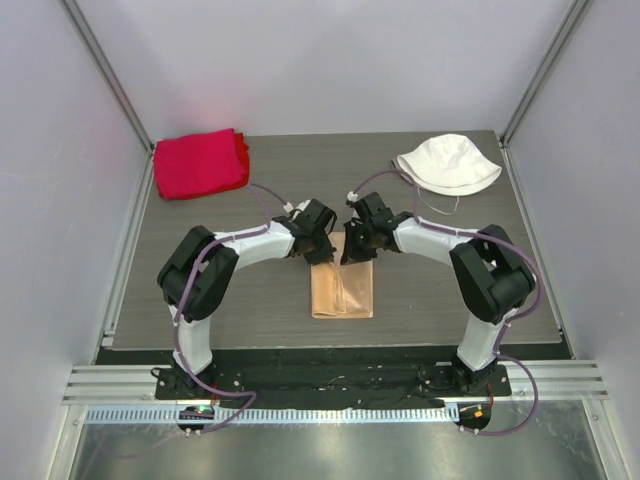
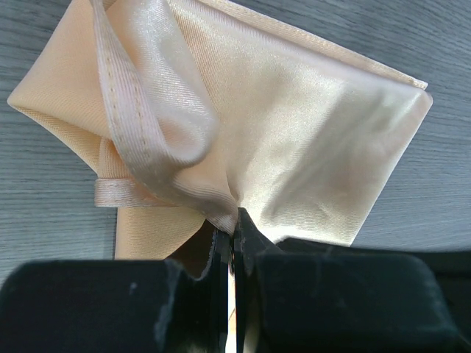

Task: Fold the napkin into a case and place the utensils inside
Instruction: Fold the upper triangle-folded napkin at the center of the board.

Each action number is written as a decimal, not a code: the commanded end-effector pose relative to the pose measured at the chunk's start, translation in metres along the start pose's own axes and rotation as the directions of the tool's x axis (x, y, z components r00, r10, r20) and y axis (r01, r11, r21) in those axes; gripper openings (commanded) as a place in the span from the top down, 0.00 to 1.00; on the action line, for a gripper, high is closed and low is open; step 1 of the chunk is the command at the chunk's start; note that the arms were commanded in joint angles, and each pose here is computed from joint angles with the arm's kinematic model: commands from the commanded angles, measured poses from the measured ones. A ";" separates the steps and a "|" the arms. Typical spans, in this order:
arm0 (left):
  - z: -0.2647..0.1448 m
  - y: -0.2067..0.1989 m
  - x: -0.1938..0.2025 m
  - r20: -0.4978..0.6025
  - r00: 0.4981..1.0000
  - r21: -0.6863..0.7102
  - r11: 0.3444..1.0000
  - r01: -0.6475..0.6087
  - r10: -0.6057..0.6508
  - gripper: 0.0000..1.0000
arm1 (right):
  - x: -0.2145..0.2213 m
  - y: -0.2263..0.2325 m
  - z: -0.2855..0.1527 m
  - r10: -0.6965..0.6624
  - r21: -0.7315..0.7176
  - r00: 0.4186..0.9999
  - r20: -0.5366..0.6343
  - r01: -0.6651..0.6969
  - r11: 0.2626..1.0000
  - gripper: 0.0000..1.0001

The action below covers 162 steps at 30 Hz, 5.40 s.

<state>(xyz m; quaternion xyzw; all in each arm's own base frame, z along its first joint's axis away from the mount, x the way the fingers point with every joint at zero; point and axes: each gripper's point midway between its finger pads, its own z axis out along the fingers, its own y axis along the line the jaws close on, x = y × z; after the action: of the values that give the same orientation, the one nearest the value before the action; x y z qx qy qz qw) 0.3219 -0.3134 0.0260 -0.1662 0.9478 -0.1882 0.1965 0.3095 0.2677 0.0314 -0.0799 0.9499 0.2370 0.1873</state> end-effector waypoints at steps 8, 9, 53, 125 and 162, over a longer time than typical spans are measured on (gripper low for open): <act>0.003 -0.002 0.001 0.007 1.000 -0.005 1.000 -0.015 0.015 1.00 | 0.023 0.036 -0.038 -0.023 -0.155 1.000 0.017 0.025 0.988 0.99; 0.003 -0.002 0.001 0.009 1.000 -0.004 1.000 -0.015 0.015 1.00 | 0.025 0.038 -0.037 -0.019 -0.165 1.000 0.016 0.022 0.986 0.99; -0.103 -0.021 -0.062 0.172 0.944 0.099 0.948 -0.302 0.282 0.46 | 0.104 -0.001 0.014 0.019 -0.059 0.990 -0.139 -0.027 0.998 0.99; -0.011 0.018 -0.093 0.255 0.908 0.076 0.929 -0.361 0.332 0.99 | 0.044 0.032 -0.011 0.063 -0.212 0.996 -0.061 -0.075 0.975 0.99; 0.011 -0.035 -0.041 0.175 0.930 -0.038 0.946 -0.322 0.323 0.99 | -0.020 -0.050 0.018 0.211 -0.055 0.977 0.018 -0.210 0.976 0.99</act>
<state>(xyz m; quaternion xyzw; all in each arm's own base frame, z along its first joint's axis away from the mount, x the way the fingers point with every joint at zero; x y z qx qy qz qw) 0.3635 -0.3166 0.0333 -0.0144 0.9494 -0.1207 0.2895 0.3398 0.2429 0.0192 0.0134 0.9361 0.3087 0.1682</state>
